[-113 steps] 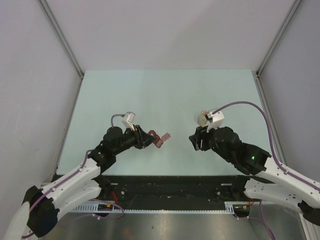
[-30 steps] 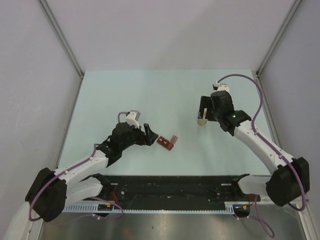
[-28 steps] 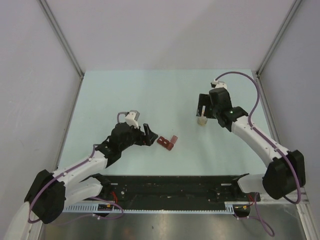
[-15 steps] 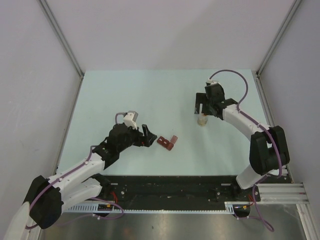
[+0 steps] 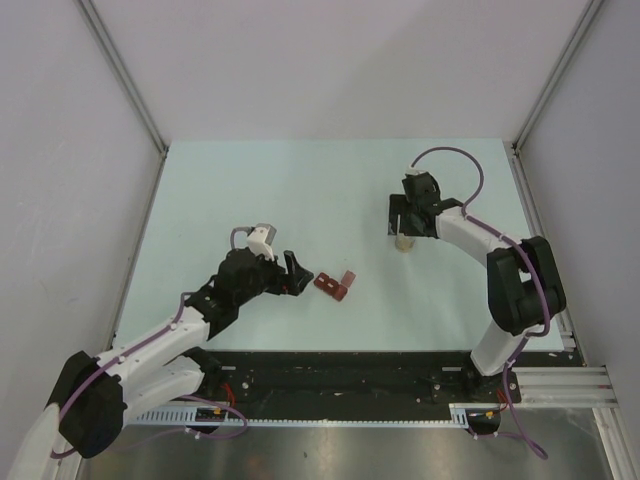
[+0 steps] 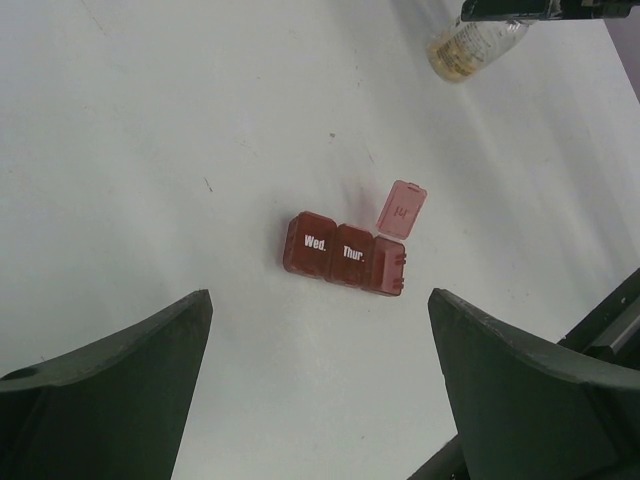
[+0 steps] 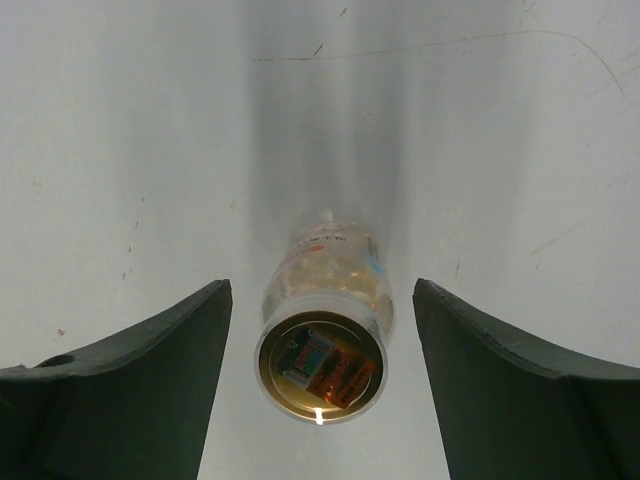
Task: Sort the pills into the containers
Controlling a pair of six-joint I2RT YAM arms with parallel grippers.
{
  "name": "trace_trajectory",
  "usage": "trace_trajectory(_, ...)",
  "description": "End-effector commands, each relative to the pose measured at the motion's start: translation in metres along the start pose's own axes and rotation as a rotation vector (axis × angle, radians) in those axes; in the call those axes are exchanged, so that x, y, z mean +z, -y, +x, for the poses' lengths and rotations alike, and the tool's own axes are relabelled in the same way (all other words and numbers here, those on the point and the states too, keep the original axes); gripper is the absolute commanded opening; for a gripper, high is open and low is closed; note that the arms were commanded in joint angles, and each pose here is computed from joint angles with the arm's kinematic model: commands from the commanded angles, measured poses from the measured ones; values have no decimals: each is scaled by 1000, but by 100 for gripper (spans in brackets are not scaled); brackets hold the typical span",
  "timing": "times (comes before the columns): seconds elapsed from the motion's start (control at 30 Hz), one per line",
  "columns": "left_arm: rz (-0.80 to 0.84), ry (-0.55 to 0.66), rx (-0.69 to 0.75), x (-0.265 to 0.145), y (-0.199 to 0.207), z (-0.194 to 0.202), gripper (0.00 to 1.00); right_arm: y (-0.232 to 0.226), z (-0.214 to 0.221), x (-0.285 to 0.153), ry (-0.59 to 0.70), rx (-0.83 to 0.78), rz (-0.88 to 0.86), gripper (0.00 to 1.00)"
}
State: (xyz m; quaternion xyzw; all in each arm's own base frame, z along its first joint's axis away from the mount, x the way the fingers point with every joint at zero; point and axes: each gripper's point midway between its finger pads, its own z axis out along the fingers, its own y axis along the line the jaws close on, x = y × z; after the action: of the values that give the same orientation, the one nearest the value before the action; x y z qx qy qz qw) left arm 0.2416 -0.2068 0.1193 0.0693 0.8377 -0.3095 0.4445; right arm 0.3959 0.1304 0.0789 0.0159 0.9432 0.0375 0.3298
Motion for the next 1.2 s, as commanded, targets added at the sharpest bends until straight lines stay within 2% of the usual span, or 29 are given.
trace_trajectory(0.0, -4, 12, 3, -2, -2, 0, 95, -5, -11, 7, 21, -1, 1, 78)
trace_trajectory(0.2, -5, 17, 5, -3, -2, -2, 95, -5, -7, 12, 7, -5, 3, 71)
trace_trajectory(0.3, -10, 20, 7, -3, -3, -3, 95, -6, -8, 12, 11, -5, -1, 64)
trace_trajectory(0.4, -11, 28, 7, -4, -2, -5, 95, -8, -8, 11, 11, -9, -11, 50)
trace_trajectory(0.43, -10, 31, 7, -5, -2, -6, 95, -9, -8, 10, 11, -11, -15, 41)
trace_trajectory(0.5, -8, 37, 13, -6, -1, -8, 95, -12, -11, 4, 15, -19, -41, 32)
trace_trajectory(0.53, -8, 40, 14, -7, -1, -10, 95, -15, -12, 1, 15, -27, -60, 24)
trace_trajectory(0.63, 26, 74, 29, -14, 9, -20, 94, -30, -17, -22, 31, -61, -143, 12)
trace_trajectory(0.8, 128, 165, 127, -34, 36, -47, 94, -75, -8, -81, 11, -149, -395, 8)
trace_trajectory(0.87, 147, 186, 203, -41, 46, -51, 94, -98, 16, -102, -66, -186, -513, 8)
trace_trajectory(1.03, 295, 204, 339, -54, 91, -46, 95, -142, 65, -159, -148, -328, -644, 7)
trace_trajectory(1.17, 378, 253, 446, -63, 114, -44, 95, -162, 76, -201, -151, -326, -757, 8)
